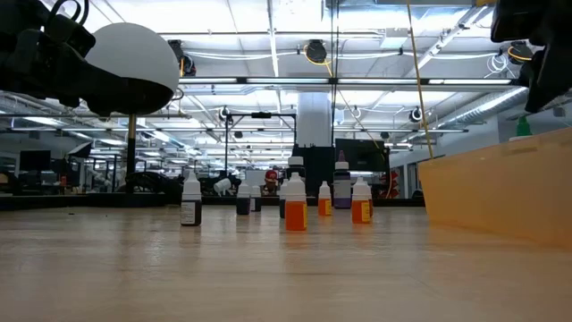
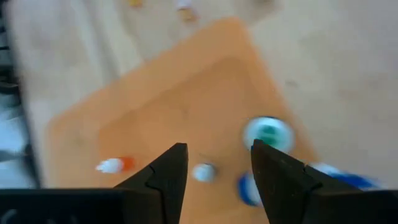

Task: Pick & Place food coloring
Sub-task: Adjust the big blue food coloring bottle in the orange bin

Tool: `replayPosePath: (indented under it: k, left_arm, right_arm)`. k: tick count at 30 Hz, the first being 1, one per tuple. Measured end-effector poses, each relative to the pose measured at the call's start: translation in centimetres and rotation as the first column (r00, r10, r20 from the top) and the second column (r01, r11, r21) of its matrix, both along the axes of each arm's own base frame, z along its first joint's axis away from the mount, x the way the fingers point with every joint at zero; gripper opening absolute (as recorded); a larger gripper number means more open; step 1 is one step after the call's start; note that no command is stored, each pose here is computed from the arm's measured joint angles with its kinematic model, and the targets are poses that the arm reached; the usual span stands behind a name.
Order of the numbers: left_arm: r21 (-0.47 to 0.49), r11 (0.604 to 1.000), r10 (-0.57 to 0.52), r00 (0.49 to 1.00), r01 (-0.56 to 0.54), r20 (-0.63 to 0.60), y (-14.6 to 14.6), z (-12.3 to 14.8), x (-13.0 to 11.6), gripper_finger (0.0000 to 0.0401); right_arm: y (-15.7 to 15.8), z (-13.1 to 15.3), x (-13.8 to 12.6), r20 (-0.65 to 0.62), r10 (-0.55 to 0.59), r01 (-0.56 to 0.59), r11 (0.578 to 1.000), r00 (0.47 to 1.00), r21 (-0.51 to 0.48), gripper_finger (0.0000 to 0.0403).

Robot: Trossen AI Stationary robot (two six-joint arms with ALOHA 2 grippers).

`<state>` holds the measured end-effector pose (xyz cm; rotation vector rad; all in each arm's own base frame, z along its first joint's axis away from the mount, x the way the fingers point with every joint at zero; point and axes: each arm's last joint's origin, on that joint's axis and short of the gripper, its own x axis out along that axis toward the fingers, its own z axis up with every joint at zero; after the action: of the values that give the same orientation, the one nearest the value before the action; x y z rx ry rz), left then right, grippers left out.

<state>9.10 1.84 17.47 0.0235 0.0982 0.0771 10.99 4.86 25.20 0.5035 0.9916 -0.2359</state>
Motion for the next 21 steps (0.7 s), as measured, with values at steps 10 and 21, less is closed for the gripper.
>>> replayPosePath:
  k: [10, 21]
  left_arm:
    - [0.0, 1.0, 0.0, 1.0, 0.0, 0.0, 0.0, 0.0, 0.0, 0.0299]
    - [0.0, 1.0, 0.0, 1.0, 0.0, 0.0, 0.0, 0.0, 0.0, 0.0299]
  right_arm:
    - [-1.3, 4.9, 0.6, -0.073, -0.152, 0.151, 0.988, 0.986, -0.026, 0.0142]
    - [-2.3, 9.3, 4.8, -0.278, -0.227, 0.204, 0.973, 0.933, -0.111, 0.0081]
